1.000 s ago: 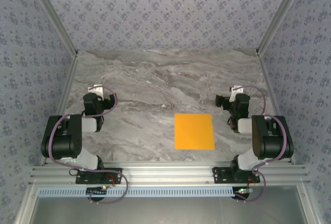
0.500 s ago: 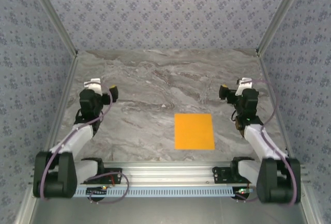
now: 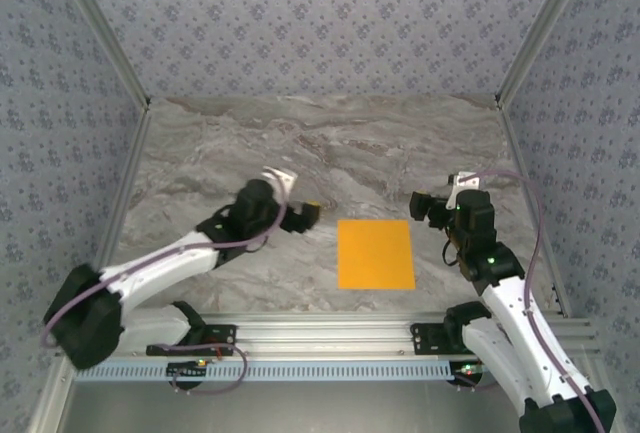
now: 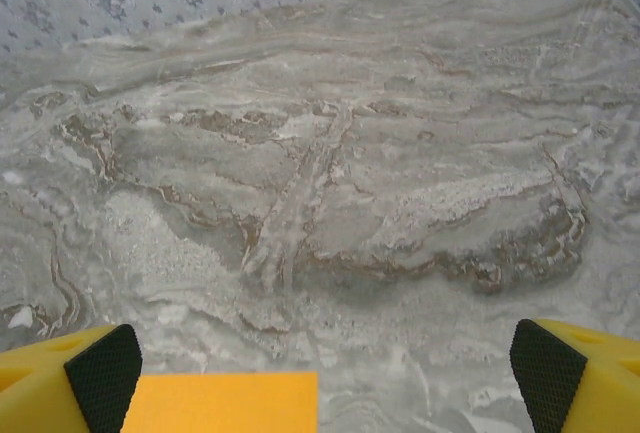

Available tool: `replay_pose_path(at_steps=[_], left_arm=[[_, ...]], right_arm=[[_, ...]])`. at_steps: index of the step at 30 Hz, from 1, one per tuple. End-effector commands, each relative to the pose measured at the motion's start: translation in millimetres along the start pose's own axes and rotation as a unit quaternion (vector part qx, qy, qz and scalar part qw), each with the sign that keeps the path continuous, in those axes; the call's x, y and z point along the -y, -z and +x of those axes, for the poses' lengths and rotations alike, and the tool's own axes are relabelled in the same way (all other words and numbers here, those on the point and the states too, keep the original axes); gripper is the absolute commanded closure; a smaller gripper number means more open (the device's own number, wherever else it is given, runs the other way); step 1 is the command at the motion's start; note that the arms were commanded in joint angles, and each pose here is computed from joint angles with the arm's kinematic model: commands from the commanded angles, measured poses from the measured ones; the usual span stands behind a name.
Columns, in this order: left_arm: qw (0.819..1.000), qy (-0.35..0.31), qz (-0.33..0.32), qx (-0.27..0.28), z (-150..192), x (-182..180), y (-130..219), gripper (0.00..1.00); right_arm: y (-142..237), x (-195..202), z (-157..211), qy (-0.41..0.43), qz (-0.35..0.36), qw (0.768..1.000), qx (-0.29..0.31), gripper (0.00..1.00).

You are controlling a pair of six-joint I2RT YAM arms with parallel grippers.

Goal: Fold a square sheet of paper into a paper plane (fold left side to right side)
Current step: Move the square sheet of paper to the center of the table.

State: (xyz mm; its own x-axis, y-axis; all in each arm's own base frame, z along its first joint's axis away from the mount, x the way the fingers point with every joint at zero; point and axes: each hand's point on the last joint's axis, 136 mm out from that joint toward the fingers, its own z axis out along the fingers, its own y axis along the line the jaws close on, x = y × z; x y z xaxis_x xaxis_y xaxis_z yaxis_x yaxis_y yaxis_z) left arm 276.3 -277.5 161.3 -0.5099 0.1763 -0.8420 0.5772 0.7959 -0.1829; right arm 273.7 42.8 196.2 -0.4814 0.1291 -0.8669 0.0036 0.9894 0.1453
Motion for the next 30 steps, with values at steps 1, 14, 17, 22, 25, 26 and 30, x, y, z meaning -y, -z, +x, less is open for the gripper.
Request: replay_pose_path(at_steps=[1,14,17,22,25,26,30], left_arm=[[0.998,-0.007,0.036,-0.048,14.0,48.7,-25.6,0.02],[0.979,-0.040,0.080,-0.184,87.8,151.1,-118.9,0.02],[0.976,-0.042,0.061,-0.206,100.3,147.6,-129.5,0.02],[0.971,-0.056,0.018,-0.234,117.7,136.3,-140.4,0.02],[0.967,-0.066,-0.019,-0.245,123.1,123.5,-143.4,0.02],[0.966,-0.071,-0.033,-0.246,123.8,118.4,-143.8,0.02],[0.962,-0.091,-0.073,-0.247,125.8,103.1,-144.5,0.02]], right_arm=[[16.4,12.0,-1.3,-0.004,0.045,0.999,-0.019,0.00],[42.6,22.7,-16.9,0.006,0.088,0.996,0.004,0.00],[44.1,23.0,-18.2,0.008,0.090,0.996,0.007,0.00],[44.4,24.1,-19.2,0.010,0.094,0.995,0.010,0.00],[44.2,25.1,-19.0,0.011,0.097,0.995,0.009,0.00],[44.2,25.7,-18.8,0.012,0.099,0.995,0.009,0.00],[44.4,26.4,-19.1,0.013,0.101,0.995,0.011,0.00]])
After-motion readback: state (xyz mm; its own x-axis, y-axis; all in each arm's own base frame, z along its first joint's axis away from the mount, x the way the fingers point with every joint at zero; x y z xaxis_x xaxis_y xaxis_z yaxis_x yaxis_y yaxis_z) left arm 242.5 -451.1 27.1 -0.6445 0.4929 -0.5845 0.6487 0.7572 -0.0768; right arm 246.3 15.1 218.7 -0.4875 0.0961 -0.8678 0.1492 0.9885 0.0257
